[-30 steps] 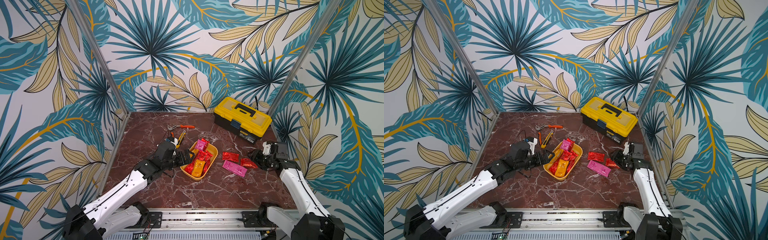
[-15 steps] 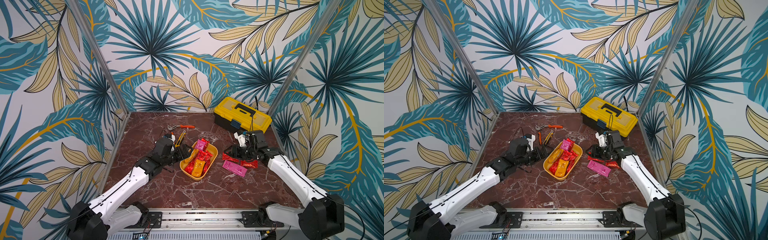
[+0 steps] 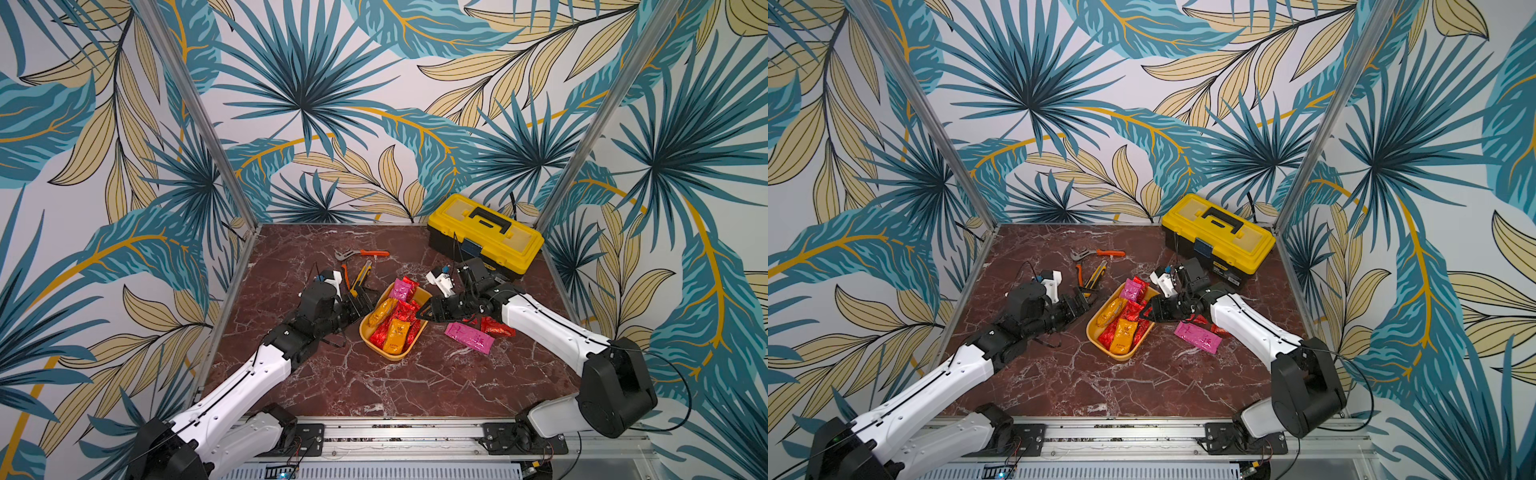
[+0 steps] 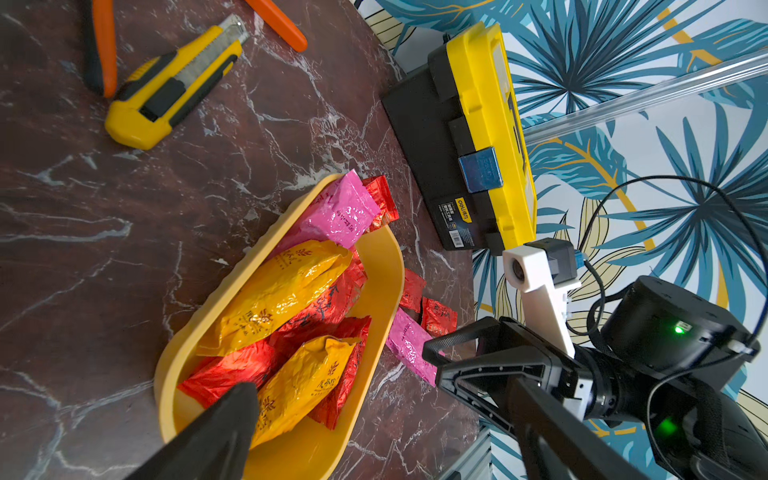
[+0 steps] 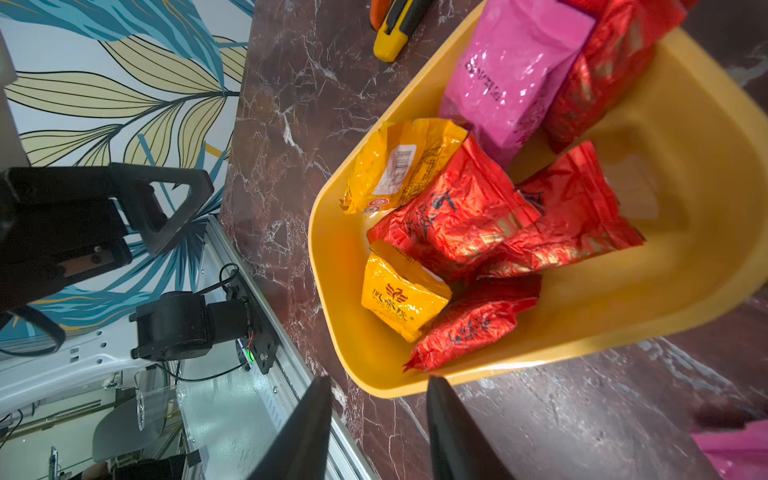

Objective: Take the tea bags out of the storage box
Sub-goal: Pick up the tea bag from the storage box.

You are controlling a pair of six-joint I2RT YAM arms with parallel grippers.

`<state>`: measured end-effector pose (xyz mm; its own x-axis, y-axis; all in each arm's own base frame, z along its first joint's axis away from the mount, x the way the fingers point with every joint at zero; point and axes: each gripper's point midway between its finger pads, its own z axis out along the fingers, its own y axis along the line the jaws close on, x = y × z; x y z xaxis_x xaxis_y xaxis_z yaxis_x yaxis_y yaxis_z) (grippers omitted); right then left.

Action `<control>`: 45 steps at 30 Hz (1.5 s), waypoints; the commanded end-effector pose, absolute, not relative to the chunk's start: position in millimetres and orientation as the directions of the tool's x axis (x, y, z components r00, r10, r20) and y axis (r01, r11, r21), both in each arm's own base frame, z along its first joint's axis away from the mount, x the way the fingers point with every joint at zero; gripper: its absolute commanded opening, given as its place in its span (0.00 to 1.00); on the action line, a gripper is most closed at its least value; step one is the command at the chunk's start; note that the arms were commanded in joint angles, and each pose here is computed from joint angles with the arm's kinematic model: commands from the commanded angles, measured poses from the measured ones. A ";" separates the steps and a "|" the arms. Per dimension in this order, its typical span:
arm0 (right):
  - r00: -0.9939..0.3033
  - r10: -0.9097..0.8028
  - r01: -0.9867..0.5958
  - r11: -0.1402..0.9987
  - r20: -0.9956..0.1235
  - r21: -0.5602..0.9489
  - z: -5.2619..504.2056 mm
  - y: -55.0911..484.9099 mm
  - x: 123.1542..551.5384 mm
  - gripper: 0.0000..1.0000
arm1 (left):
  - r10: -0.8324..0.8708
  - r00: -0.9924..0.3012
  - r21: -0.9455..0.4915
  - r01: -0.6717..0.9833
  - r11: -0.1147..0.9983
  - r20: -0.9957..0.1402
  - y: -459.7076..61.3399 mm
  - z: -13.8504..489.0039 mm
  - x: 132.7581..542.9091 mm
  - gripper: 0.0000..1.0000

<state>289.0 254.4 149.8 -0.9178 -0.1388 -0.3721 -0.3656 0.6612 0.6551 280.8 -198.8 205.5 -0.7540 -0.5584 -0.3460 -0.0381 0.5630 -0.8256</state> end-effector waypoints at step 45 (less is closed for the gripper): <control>-0.884 -0.309 -0.465 0.671 -0.352 0.578 87.5 278.1 306.3 0.37 | -0.571 -0.771 -0.842 -0.085 0.533 -0.284 -182.5 187.0 259.9 1.00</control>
<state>312.0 274.3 94.6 -0.8875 -0.2830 -0.3636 -0.4520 0.6885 0.5672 260.4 -184.1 191.9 -0.7692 -0.5686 -0.2915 -0.0766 0.5349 -0.8414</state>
